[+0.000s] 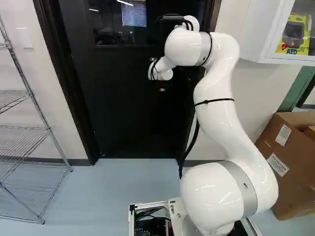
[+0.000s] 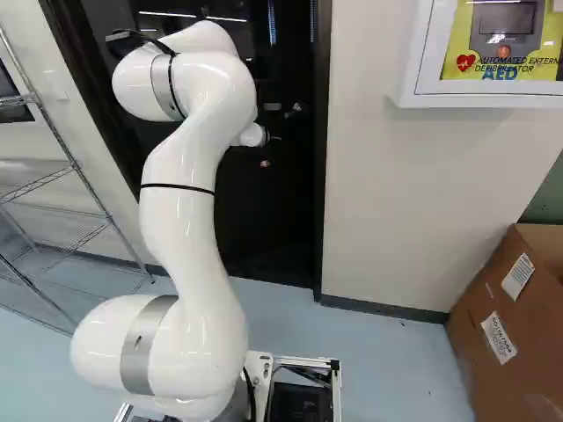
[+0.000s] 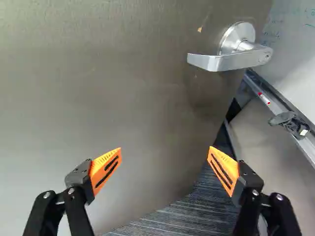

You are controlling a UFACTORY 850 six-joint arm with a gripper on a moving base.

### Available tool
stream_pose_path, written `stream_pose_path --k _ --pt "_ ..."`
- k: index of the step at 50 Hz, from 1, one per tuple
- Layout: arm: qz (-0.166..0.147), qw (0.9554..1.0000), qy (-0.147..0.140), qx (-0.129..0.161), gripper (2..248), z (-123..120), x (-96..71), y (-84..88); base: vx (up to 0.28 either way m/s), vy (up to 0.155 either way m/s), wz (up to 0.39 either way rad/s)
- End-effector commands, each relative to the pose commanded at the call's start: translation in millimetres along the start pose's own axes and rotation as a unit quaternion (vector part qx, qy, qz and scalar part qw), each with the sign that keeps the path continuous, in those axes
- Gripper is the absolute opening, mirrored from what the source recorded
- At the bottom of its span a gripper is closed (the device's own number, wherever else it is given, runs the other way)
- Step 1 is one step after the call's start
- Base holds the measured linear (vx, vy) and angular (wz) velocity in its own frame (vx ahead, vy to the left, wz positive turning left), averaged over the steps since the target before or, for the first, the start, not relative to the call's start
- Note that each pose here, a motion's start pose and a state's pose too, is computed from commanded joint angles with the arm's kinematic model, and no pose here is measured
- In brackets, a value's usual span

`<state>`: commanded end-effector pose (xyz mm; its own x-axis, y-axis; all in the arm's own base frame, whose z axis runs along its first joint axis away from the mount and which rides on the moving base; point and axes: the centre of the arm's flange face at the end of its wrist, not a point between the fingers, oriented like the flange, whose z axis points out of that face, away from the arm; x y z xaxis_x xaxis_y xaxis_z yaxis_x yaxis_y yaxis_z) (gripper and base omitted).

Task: Open the door and move inside

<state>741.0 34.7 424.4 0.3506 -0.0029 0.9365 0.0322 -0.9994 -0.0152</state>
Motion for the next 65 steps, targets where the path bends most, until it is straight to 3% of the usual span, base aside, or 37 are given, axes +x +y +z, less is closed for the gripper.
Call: stream_pose_path --k 39,65 --pt "-0.001 0.9996 -0.028 0.000 247 -74.8 -14.1 0.1 0.000 0.000 0.000" --pt "-0.001 1.0000 -0.004 0.001 247 -124.6 -19.0 -1.2 0.000 0.000 0.000"
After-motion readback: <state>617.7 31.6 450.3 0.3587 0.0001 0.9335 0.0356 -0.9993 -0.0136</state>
